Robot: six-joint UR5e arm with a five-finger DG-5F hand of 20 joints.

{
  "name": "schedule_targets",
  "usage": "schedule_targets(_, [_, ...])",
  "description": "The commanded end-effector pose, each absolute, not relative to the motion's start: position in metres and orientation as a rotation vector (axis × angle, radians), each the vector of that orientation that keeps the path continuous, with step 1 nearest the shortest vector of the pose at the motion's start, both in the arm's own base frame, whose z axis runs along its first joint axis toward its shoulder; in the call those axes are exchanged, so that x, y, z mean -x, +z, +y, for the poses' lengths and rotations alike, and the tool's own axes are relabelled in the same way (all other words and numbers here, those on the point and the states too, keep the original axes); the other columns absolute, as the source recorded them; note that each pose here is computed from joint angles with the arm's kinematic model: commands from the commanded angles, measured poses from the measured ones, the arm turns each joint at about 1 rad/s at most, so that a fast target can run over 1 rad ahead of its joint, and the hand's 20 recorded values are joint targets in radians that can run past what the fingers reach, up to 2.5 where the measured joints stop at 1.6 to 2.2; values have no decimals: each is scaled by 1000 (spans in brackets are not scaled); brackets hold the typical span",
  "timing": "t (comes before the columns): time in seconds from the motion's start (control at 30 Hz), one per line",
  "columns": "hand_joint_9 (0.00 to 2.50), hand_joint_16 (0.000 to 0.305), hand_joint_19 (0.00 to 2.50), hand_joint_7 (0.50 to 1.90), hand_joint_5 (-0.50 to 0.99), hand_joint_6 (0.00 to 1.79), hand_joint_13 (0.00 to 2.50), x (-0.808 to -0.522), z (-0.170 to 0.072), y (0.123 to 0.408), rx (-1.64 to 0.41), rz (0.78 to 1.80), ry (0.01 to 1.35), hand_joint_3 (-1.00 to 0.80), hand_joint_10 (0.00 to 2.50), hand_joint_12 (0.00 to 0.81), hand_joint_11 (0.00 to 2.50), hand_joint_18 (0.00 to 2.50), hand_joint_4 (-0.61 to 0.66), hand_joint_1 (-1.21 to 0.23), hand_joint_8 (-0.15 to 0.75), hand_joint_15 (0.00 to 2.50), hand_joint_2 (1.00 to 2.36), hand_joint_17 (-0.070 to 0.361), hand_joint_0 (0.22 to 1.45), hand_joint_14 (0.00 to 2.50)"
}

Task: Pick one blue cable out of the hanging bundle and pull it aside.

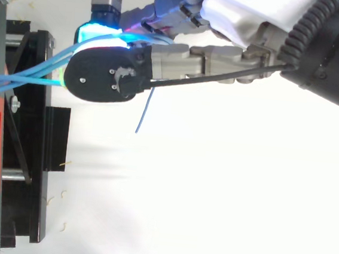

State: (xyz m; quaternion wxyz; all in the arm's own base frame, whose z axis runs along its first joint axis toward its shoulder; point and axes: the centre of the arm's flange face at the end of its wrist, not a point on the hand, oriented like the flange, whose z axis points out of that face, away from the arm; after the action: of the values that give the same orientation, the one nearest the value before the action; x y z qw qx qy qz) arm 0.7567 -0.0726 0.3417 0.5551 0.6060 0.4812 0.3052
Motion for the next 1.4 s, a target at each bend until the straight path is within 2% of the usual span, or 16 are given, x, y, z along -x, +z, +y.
schedule_targets(0.0, [751,56,543,1410,-184,796,632,-757,-73,341,-1431,1137,721,-78,16,410,503,515,85,-742,267,474,1024,126,597,20])
schedule_targets(0.07, [750,56,542,1388,-190,812,631,-757,-73,343,-1431,1135,722,-49,17,408,497,517,63,-759,264,474,1026,126,609,19])
schedule_targets(0.13, [737,56,530,1264,-201,842,631,-757,-74,341,-1432,1136,720,-61,18,404,501,519,47,-796,259,478,1026,126,629,19])
schedule_targets(0.23, [713,56,505,1261,-208,853,624,-757,-73,341,-1431,1137,721,-142,18,397,510,521,39,-872,246,467,1025,126,675,19])
schedule_targets(0.27, [712,56,505,1228,-209,855,625,-757,-73,341,-1431,1137,721,-203,15,393,500,520,35,-886,239,459,1022,125,692,20])
schedule_targets(0.33, [708,55,503,1246,-206,849,623,-757,-73,343,-1431,1135,722,-480,17,388,502,523,47,-929,235,460,1002,125,716,19])
schedule_targets(0.37, [710,55,503,1249,-202,848,623,-757,-73,343,-1430,1134,723,-500,15,388,497,520,55,-912,234,463,1000,124,685,19])
schedule_targets(0.47, [730,58,534,1250,-193,838,620,-757,-73,342,-1431,1135,722,-500,15,404,503,526,69,-822,245,480,1000,131,524,19])
schedule_targets(0.57, [789,65,537,1175,-176,818,659,-757,-73,343,-1430,1134,723,-500,13,449,484,578,108,-664,289,474,1000,147,443,19])
schedule_targets(0.67, [825,67,541,1205,-158,785,678,-757,-73,342,-1431,1135,722,-500,13,461,474,596,104,-543,304,475,1000,150,437,17])
schedule_targets(0.77, [822,62,561,1255,-155,767,668,-757,-73,343,-1429,1135,722,-500,14,438,481,566,77,-460,282,479,1000,140,492,20])
schedule_targets(0.83, [821,59,576,1288,-153,759,662,-757,-73,343,-1430,1134,723,-490,15,425,490,541,69,-467,273,487,1000,133,535,19])
schedule_targets(0.97, [817,57,584,1329,-158,755,657,-757,-73,342,-1431,1135,722,-242,16,414,493,529,73,-546,268,484,1015,129,583,19])
schedule_targets(1.17, [830,66,541,1226,-178,803,693,-757,-73,343,-1430,1134,723,-43,15,457,492,602,121,-658,304,476,1013,148,589,20])
schedule_targets(1.3, [768,58,550,1259,-194,816,650,-757,-73,342,-1431,1135,722,-65,17,413,502,540,108,-751,261,481,1021,131,615,19])
schedule_targets(1.37, [745,57,547,1195,-200,825,638,-757,-72,343,-1430,1135,724,-121,16,406,511,527,84,-793,248,479,1022,127,638,21])
